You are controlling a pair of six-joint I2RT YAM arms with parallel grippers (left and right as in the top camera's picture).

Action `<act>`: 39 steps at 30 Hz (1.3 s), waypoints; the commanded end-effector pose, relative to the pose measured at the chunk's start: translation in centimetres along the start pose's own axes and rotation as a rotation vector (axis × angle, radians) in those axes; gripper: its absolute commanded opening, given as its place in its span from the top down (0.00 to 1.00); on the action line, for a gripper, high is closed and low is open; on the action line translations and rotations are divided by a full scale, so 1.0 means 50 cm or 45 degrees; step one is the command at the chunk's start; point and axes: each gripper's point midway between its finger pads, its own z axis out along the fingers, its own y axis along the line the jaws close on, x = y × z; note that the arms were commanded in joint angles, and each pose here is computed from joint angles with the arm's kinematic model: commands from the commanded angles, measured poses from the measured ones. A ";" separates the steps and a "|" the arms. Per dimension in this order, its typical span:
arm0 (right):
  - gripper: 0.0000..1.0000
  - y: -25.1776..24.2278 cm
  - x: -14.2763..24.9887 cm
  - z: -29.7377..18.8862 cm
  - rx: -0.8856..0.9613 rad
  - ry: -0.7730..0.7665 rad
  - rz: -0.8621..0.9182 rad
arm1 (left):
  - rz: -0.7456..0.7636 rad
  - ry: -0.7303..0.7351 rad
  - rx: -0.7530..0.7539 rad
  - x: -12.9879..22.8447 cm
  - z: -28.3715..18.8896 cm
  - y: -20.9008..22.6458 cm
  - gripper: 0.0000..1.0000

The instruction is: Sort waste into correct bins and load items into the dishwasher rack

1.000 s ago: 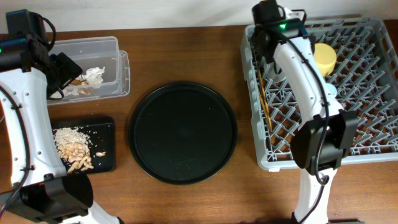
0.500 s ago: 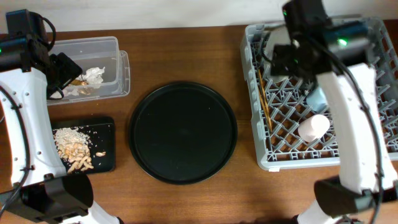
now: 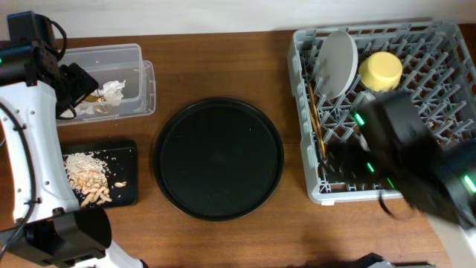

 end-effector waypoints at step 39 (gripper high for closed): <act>0.02 -0.018 0.065 0.194 -0.389 -1.031 0.059 | 0.005 0.003 -0.025 -0.001 0.008 0.007 0.01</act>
